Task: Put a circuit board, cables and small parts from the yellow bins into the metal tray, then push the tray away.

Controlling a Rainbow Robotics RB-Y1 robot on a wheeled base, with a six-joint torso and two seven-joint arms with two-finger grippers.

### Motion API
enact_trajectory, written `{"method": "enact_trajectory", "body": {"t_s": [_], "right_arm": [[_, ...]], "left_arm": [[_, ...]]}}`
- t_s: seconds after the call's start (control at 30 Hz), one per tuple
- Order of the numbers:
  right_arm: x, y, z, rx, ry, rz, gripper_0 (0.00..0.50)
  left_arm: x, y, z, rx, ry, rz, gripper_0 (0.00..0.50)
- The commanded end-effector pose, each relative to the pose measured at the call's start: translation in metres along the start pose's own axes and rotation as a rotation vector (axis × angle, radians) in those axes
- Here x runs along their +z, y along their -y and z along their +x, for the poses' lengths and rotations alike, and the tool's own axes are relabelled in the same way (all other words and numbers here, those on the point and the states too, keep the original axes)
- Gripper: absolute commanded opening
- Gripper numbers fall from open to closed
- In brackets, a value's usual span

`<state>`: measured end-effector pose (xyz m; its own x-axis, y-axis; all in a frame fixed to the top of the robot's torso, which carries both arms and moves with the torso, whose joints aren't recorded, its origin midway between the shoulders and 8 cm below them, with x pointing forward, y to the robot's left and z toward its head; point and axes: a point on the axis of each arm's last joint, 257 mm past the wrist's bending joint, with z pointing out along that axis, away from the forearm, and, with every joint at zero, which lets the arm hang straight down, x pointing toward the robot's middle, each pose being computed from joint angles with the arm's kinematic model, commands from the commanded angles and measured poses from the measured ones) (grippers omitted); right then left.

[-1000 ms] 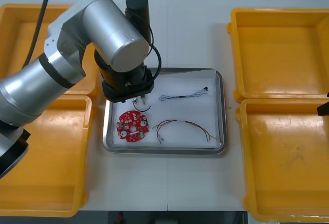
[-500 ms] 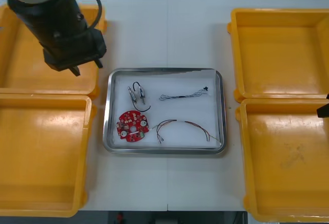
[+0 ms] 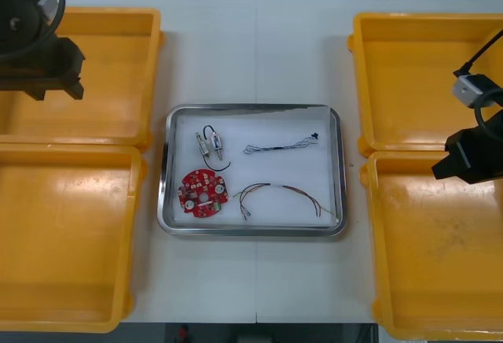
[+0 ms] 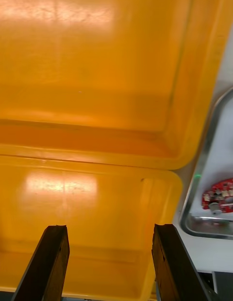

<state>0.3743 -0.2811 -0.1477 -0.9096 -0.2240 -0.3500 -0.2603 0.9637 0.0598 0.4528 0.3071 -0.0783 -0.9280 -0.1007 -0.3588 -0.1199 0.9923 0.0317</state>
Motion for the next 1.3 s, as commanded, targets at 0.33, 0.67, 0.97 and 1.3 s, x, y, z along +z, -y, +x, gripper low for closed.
{"method": "enact_trajectory", "body": {"t_s": [0.33,0.67,0.97,1.3], "right_arm": [[0.008,-0.066,-0.029,-0.449,-0.053,0.103,0.5],[0.039,-0.14,-0.04,-0.721,-0.011,0.074,0.5],[0.068,-0.193,-0.035,-0.979,0.034,0.028,0.5],[0.099,-0.237,-0.027,-1.258,0.029,0.005,0.5]], "left_arm": [[0.026,-0.083,0.045,-0.008,0.038,-0.035,0.5],[0.055,-0.093,0.064,0.026,0.067,-0.029,0.5],[0.059,-0.092,0.075,0.068,0.054,-0.026,0.5],[0.063,-0.095,0.082,0.077,0.035,-0.031,0.5]]}}
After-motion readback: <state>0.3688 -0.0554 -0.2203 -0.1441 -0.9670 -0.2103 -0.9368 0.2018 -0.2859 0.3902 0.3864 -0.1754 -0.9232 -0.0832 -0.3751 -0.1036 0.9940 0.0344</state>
